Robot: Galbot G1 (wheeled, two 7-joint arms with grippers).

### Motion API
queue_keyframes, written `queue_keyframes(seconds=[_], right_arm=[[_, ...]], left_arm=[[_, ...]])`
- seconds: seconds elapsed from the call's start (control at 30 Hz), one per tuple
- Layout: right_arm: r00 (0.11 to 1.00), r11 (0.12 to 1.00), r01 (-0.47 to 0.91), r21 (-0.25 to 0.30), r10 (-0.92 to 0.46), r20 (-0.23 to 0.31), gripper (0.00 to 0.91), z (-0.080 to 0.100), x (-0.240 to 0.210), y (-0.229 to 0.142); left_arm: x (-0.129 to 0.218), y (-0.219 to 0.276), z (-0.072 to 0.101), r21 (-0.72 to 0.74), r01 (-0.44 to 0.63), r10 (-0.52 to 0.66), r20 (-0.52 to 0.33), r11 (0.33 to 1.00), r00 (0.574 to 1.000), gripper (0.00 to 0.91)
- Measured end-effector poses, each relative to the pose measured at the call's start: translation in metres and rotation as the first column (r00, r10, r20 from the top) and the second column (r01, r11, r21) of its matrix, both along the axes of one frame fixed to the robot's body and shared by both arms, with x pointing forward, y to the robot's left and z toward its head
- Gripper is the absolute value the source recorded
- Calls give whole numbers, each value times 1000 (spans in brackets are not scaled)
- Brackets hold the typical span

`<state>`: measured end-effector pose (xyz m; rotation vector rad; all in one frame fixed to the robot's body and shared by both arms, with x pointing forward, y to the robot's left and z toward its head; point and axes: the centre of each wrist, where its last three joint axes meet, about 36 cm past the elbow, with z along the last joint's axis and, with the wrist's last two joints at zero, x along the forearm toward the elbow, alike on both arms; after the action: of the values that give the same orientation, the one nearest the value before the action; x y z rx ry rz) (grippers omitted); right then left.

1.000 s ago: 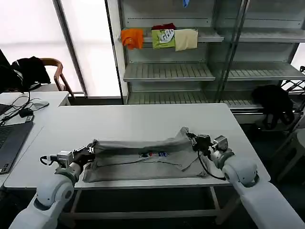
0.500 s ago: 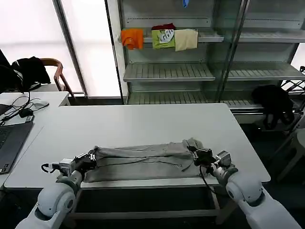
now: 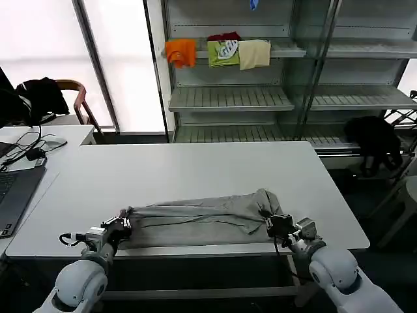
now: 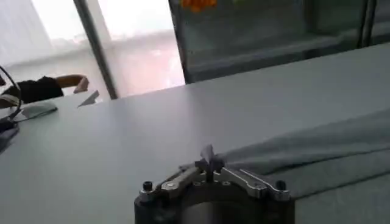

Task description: Fold and organize the clothes.

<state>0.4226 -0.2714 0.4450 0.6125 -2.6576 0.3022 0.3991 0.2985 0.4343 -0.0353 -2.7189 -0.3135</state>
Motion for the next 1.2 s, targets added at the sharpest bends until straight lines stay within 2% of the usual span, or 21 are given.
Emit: queue_keyframes(seconds=[0.1,0.5,0.67,0.8,1.0,1.2], right_arm=[[1000,1000,16,-5,-16,-7,907,-2,-1,-1],[996,996,86,-28,-86,-12,907,4,-2,-10],[992,991,127,-33,-127,14,907,11,-4,-15],[983,985,172,-31,-170,65,907,21,-7,-19],[958,971,238,-11,-233,169,907,40,-14,-25],[919,960,278,22,-273,285,907,45,-30,-27]], left_arm=[[4,2,-2,27,-4,4,6,1000,1000,907],[8,14,15,109,-8,2,53,994,999,907],[3,21,25,129,-6,-3,69,992,998,907],[-4,24,34,124,-20,8,91,992,996,907],[-24,12,44,74,-4,-5,118,997,993,907],[-41,-8,35,-24,5,-3,118,1000,993,907]])
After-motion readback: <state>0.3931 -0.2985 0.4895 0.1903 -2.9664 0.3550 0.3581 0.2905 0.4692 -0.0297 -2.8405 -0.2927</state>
